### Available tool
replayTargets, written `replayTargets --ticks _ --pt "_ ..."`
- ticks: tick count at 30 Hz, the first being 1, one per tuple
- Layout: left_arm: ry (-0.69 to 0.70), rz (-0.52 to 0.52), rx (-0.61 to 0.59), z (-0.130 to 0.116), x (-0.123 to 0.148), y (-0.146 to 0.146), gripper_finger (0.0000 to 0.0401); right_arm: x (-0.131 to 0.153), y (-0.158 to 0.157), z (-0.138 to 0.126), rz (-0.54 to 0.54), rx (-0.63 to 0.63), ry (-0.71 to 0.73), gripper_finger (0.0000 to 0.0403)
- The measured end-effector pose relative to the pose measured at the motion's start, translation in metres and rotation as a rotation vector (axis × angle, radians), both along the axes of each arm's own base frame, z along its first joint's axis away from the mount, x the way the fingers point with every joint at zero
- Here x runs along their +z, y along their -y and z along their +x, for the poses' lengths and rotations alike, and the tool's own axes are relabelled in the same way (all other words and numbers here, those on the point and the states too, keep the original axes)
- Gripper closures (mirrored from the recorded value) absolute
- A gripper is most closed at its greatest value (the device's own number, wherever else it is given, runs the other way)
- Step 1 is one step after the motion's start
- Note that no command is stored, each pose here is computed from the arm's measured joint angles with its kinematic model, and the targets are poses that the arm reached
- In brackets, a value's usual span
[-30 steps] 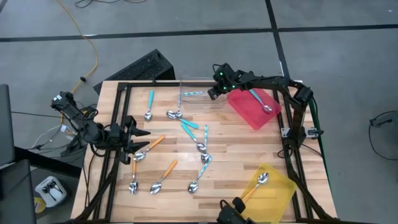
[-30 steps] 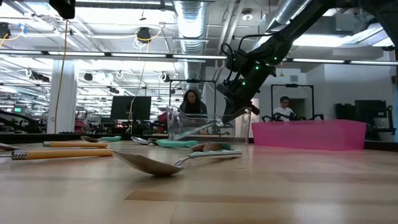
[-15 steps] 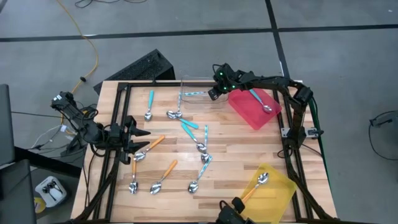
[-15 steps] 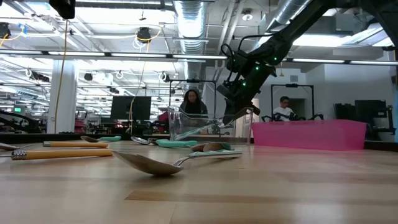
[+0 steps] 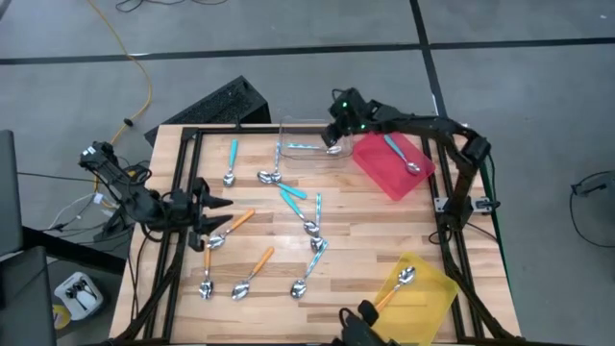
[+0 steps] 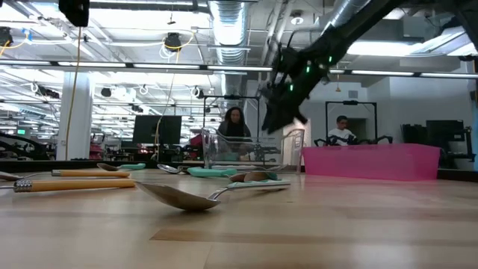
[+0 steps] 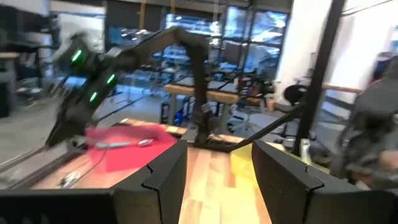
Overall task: Sort silverware by color (type)
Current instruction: Put the orange spoon into the yellow bin
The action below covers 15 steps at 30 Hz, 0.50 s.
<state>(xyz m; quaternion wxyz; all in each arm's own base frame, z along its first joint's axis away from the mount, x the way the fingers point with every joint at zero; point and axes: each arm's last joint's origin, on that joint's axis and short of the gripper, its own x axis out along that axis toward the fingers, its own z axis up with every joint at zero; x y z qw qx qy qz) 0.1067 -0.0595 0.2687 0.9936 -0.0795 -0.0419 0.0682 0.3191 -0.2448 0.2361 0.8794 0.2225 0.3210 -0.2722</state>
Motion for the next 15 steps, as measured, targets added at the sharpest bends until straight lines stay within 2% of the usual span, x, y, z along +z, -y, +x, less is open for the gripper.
replayTargets --ticks 4,8,15 --pt "-0.043 -0.047 0.043 0.000 -0.006 -0.001 0.0234 0.046 -0.010 -0.010 -0.069 0.034 0.032 0.0257" --pt "-0.123 -0.082 0.083 0.004 -0.019 0.001 0.0234 0.092 -0.033 -0.029 -0.137 0.088 0.054 0.0263" --pt "-0.299 -0.119 0.165 0.015 -0.049 0.009 0.0234 0.146 -0.083 -0.070 -0.189 0.150 0.093 0.0264"
